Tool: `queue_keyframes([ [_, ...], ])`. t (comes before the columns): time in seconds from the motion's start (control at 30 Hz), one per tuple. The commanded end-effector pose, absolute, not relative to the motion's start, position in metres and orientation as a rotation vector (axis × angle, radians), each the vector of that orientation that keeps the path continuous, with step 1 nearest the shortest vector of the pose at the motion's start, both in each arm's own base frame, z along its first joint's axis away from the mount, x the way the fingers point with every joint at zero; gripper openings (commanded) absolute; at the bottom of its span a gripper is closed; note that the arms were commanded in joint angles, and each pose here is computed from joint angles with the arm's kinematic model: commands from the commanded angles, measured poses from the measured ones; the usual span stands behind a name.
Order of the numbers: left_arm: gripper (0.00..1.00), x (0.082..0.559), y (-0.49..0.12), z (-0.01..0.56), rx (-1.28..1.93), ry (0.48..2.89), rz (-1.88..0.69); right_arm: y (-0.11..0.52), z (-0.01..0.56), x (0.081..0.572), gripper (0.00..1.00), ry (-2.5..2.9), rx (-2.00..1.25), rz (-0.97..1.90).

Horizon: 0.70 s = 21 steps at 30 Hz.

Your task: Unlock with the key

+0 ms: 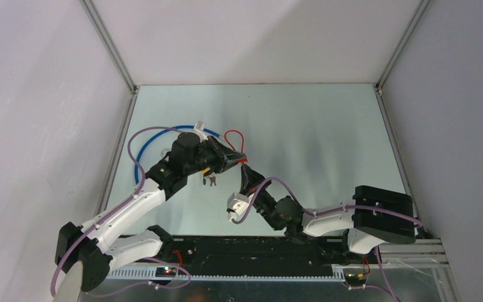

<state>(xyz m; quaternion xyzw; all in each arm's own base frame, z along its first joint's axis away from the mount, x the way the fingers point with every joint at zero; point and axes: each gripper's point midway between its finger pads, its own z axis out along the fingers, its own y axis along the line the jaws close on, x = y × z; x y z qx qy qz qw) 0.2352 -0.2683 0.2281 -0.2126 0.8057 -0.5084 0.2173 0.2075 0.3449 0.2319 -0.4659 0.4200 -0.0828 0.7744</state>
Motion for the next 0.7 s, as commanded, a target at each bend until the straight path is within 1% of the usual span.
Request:
queue_keyframes([
  [0.0, 0.00, 0.222, -0.285, 0.246, -0.508, 2.228, -1.486, 0.350, 0.278, 0.209, 0.00, 0.828, -0.917, -0.120],
  [0.17, 0.00, 0.211, -0.299, 0.242, -0.464, 2.269, -1.497, 0.350, 0.280, 0.222, 0.00, 0.840, -0.928, -0.097],
  [0.3, 0.00, 0.222, -0.292, 0.242, -0.510, 2.224, -1.504, 0.350, 0.267, 0.223, 0.00, 0.914, -0.934, -0.052],
  [0.33, 0.00, 0.225, -0.289, 0.245, -0.514, 2.205, -1.499, 0.349, 0.267, 0.222, 0.02, 0.929, -0.927, -0.039],
  [0.4, 0.00, 0.239, -0.276, 0.243, -0.557, 2.165, -1.462, 0.347, 0.262, 0.219, 0.10, 0.986, -0.905, 0.002],
  [0.43, 0.00, 0.248, -0.269, 0.245, -0.581, 2.134, -1.449, 0.348, 0.254, 0.216, 0.18, 1.030, -0.905, 0.036],
  [0.47, 0.00, 0.254, -0.265, 0.245, -0.593, 2.111, -1.440, 0.346, 0.258, 0.214, 0.23, 1.047, -0.891, 0.063],
  [0.5, 0.00, 0.262, -0.257, 0.246, -0.620, 2.088, -1.424, 0.347, 0.248, 0.211, 0.33, 1.091, -0.902, 0.100],
  [0.53, 0.00, 0.269, -0.251, 0.245, -0.640, 2.067, -1.415, 0.344, 0.253, 0.207, 0.38, 1.105, -0.888, 0.133],
  [0.57, 0.00, 0.273, -0.249, 0.248, -0.641, 2.049, -1.419, 0.345, 0.242, 0.204, 0.46, 1.158, -0.900, 0.175],
  [0.63, 0.00, 0.281, -0.246, 0.253, -0.642, 2.014, -1.430, 0.340, 0.239, 0.197, 0.54, 1.229, -0.881, 0.259],
  [0.67, 0.00, 0.282, -0.246, 0.257, -0.633, 1.996, -1.443, 0.335, 0.238, 0.195, 0.56, 1.280, -0.852, 0.314],
])
